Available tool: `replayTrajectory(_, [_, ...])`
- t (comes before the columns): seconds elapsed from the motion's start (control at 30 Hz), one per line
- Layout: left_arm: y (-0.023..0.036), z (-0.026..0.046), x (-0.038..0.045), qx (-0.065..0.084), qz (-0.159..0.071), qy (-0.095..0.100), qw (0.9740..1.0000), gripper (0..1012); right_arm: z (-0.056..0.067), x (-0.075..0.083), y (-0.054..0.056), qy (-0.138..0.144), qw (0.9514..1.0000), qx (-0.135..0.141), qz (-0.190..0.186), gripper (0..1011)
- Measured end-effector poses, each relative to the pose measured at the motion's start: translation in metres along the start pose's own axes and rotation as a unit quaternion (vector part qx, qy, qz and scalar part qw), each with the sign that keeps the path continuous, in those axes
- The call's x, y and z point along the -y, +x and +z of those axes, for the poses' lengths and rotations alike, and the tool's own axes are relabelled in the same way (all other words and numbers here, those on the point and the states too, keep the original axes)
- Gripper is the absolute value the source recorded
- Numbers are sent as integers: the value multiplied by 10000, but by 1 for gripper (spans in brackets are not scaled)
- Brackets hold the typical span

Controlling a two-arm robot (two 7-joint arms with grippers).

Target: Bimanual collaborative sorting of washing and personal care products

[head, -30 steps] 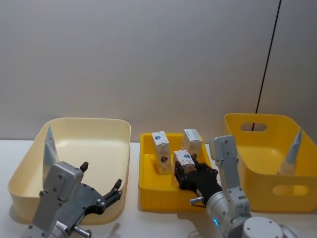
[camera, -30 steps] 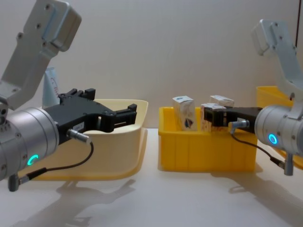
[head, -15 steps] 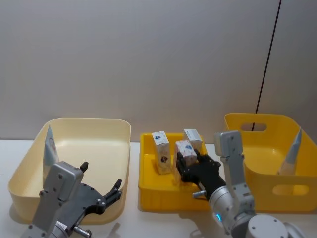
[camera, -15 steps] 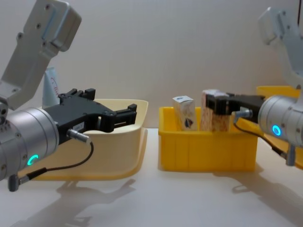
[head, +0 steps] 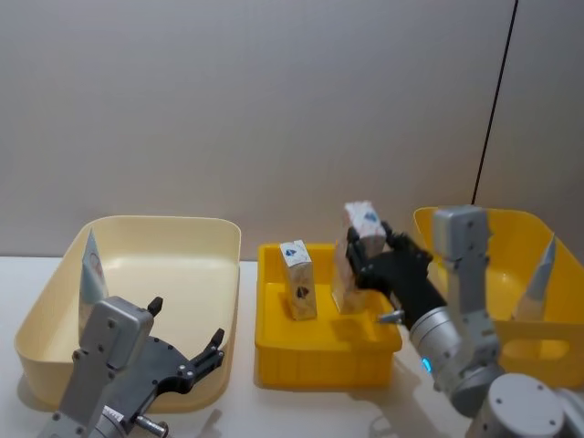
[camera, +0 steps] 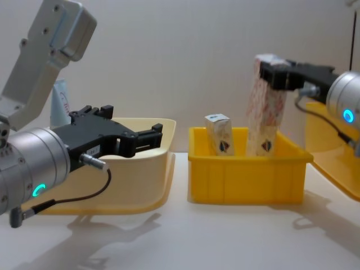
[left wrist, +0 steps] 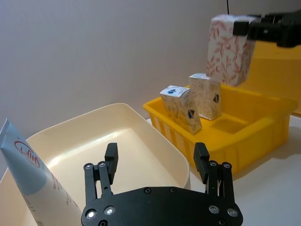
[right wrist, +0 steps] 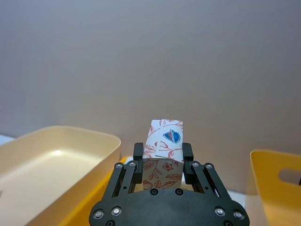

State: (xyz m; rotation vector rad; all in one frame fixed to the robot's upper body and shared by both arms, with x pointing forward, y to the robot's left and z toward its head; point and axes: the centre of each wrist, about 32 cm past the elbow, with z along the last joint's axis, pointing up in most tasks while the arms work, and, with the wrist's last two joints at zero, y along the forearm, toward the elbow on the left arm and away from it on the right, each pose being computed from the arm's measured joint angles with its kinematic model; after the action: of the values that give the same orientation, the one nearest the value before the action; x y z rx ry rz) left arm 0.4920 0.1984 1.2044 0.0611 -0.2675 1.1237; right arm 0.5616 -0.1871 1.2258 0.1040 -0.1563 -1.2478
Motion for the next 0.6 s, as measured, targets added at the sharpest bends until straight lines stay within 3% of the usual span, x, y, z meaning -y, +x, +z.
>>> replayTrajectory(0.37, [0,0,0,0,0,0,10000,1004,249,32,277,850,9957,177,-318,463])
replayTrajectory(0.6, [0,0,0,0,0,0,10000,1003,368,133,485,1155,9903,303,-717,462])
